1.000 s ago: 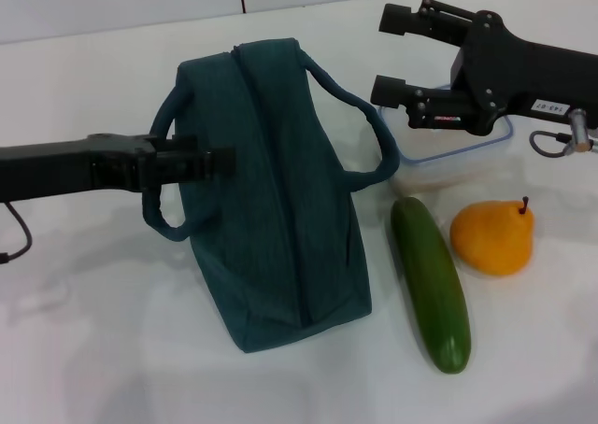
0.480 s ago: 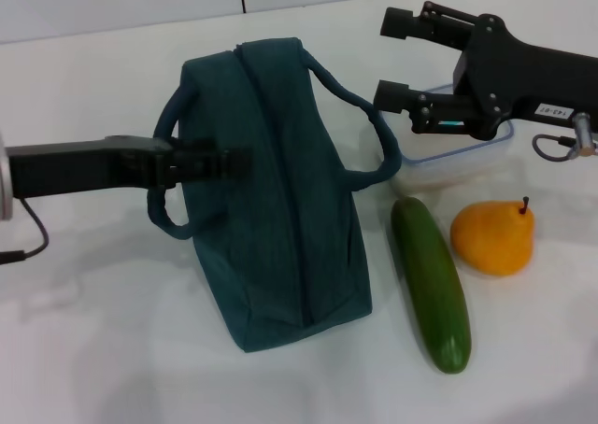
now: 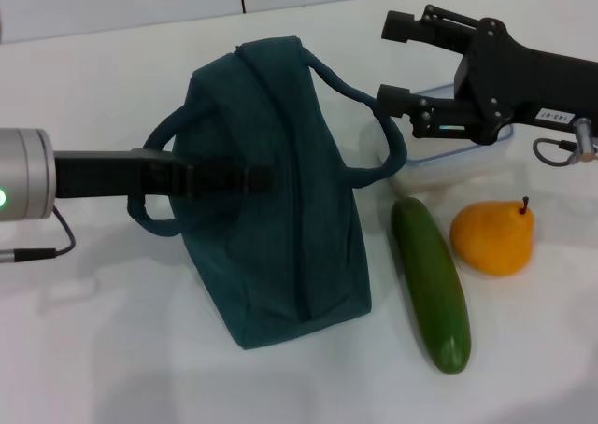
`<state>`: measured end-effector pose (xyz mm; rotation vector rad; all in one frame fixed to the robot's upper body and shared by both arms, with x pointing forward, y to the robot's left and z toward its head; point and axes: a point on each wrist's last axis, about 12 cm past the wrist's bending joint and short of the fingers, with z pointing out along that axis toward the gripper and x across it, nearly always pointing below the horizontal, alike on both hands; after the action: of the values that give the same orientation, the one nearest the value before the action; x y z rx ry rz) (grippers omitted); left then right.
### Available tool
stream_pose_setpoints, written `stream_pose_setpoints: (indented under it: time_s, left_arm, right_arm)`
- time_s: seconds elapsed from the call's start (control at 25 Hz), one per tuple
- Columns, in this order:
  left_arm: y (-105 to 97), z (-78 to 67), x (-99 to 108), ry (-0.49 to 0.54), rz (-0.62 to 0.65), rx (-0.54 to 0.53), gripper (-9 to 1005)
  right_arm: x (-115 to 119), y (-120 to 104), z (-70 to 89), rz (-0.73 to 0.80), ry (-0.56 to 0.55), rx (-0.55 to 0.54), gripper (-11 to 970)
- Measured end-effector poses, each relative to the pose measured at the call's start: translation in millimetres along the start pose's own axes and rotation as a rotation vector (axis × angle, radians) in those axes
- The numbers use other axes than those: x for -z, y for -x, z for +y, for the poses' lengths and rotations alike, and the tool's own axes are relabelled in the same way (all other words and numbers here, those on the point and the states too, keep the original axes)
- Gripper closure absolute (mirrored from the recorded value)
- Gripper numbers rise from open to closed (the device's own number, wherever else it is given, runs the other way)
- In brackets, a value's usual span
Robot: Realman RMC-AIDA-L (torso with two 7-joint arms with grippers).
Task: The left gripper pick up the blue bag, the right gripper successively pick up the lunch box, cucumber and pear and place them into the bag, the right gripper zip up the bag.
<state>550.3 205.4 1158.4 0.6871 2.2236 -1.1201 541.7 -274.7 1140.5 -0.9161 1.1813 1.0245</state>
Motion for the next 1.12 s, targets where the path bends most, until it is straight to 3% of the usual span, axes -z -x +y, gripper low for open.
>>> stream_pose_setpoints:
  time_s: [0.2,0.64,0.72,0.96,1.12]
  left_arm:
    - [1.5,2.4,1.3,0.012,-0.005,-0.012,319]
    - [7.2,2.7,10.6,0.013,-0.028,-0.075,533]
    - [9.9,4.7,18.1,0.015,-0.049,-0.061,734]
    - [17.7,4.9,29.4,-0.004,-0.078,-0.026,752]
    - [23.8,4.3,28.8,0.002,-0.072,-0.005,701]
  right_arm:
    - [0.0,-0.3,1.0,-0.007,0.001,0.000,133]
    - [-0.6,0.1,1.2,-0.014,-0.001,0.009,133]
    - [-0.8,0.8,1.5,-0.019,0.003,0.010,133]
    - [-0.7,1.8,1.6,-0.029,0.002,0.011,134]
    - [-2.3,2.9,0.7,-0.030,0.007,0.012,134]
